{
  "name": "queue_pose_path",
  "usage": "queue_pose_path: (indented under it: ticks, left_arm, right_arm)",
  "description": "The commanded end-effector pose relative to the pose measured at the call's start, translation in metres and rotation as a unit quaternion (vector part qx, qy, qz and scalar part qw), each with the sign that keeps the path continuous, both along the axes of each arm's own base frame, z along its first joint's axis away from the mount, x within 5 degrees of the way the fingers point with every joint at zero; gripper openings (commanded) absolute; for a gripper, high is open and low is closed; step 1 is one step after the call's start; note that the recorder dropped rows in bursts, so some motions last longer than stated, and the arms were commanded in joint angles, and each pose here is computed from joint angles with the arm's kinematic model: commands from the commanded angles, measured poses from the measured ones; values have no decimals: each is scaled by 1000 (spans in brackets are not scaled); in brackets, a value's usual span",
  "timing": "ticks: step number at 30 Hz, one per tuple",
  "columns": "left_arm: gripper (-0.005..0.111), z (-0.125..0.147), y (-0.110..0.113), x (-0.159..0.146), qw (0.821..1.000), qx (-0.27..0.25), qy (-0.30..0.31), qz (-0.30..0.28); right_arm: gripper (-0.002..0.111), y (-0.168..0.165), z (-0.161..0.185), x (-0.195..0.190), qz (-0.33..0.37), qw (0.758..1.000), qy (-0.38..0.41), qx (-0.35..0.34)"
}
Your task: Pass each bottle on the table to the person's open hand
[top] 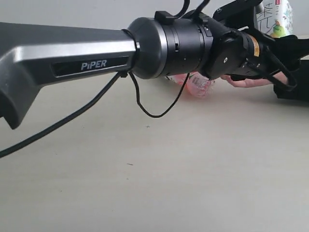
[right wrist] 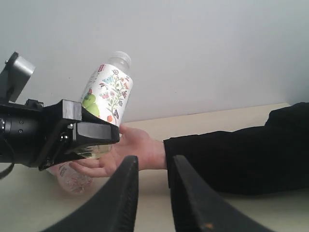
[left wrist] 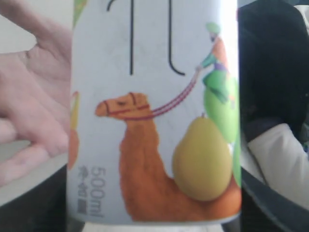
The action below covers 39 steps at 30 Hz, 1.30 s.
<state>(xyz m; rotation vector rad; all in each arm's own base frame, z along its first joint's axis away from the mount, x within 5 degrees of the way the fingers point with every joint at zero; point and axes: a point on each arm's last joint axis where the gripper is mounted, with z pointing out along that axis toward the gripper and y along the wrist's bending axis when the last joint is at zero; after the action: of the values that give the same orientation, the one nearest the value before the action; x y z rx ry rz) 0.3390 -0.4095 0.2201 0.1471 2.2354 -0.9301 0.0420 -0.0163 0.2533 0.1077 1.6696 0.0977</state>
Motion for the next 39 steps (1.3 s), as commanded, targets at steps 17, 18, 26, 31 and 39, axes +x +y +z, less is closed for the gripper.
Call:
queue_pose_path:
  ticks: [17, 18, 26, 31, 39]
  left_arm:
    - [0, -8, 0, -20, 975, 63, -27, 211]
    - [0, -12, -1, -20, 975, 62, -22, 213]
    - [0, -39, -14, -15, 986, 32, -3, 166]
    - [0, -42, -17, -8, 986, 22, -2, 163]
    - [0, -53, -21, -4, 986, 26, -3, 166]
  right_arm:
    - [25, 0, 0, 0, 2, 1000, -3, -1]
    - [25, 0, 0, 0, 2, 1000, -3, -1]
    - [25, 0, 0, 0, 2, 1000, -3, -1]
    - [25, 0, 0, 0, 2, 1000, -3, -1]
    - [25, 0, 0, 0, 2, 1000, -3, -1]
